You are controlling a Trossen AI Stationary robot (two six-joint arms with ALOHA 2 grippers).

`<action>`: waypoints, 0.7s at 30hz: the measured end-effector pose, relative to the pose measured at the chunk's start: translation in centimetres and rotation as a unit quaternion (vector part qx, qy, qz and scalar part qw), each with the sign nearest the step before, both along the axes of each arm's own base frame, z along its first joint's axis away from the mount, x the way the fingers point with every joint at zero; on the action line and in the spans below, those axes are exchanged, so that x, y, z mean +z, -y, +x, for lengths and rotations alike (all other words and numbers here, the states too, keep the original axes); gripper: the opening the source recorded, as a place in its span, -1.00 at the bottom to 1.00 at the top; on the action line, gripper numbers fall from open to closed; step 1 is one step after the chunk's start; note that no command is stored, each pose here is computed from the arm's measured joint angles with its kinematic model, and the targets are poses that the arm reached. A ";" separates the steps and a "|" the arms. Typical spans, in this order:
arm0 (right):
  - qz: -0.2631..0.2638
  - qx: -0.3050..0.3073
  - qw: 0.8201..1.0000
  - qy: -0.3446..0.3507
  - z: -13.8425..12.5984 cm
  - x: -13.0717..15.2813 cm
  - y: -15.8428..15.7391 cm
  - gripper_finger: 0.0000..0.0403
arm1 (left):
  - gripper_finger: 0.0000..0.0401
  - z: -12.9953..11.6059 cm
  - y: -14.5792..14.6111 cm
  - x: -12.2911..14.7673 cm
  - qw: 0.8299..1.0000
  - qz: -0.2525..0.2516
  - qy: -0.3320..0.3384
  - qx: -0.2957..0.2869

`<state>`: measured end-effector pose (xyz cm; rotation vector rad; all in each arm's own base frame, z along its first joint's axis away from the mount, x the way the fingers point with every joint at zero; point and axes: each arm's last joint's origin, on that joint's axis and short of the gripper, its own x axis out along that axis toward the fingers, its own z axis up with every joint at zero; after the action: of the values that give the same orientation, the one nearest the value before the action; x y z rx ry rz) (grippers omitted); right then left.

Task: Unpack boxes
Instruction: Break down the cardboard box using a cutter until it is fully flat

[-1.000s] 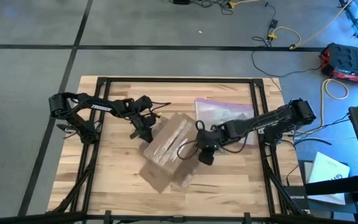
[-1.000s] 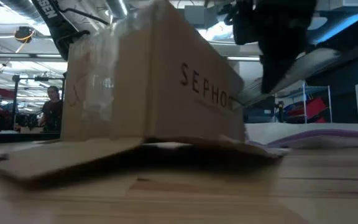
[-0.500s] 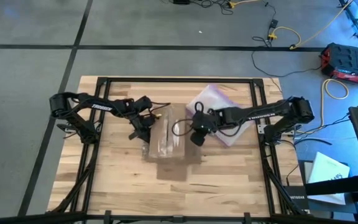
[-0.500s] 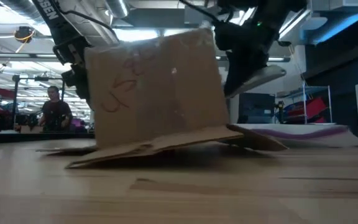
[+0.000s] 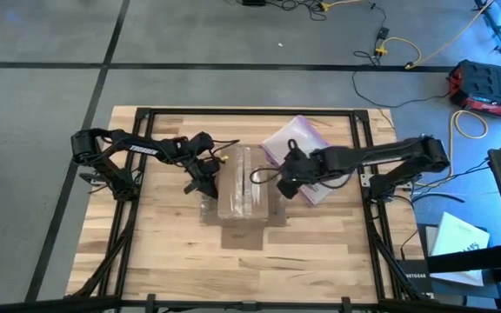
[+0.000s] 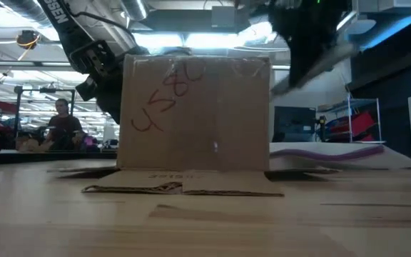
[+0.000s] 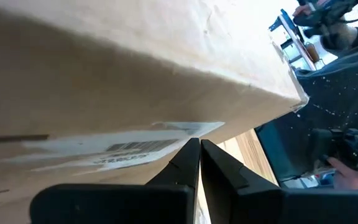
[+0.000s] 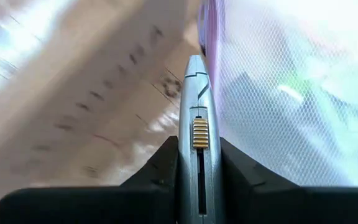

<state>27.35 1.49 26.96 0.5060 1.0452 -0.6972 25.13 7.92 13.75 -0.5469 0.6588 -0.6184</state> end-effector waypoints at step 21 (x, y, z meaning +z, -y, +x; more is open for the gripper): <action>0.102 0.220 0.966 0.085 0.1 1.7 -12.0 -0.73 | -1.00 -2.9 -7.7 0.7 0.977 0.115 0.053 0.174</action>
<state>27.45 13.53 28.68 0.4795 1.0264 -0.1494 22.25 15.66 14.49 -0.3962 0.5100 -0.2351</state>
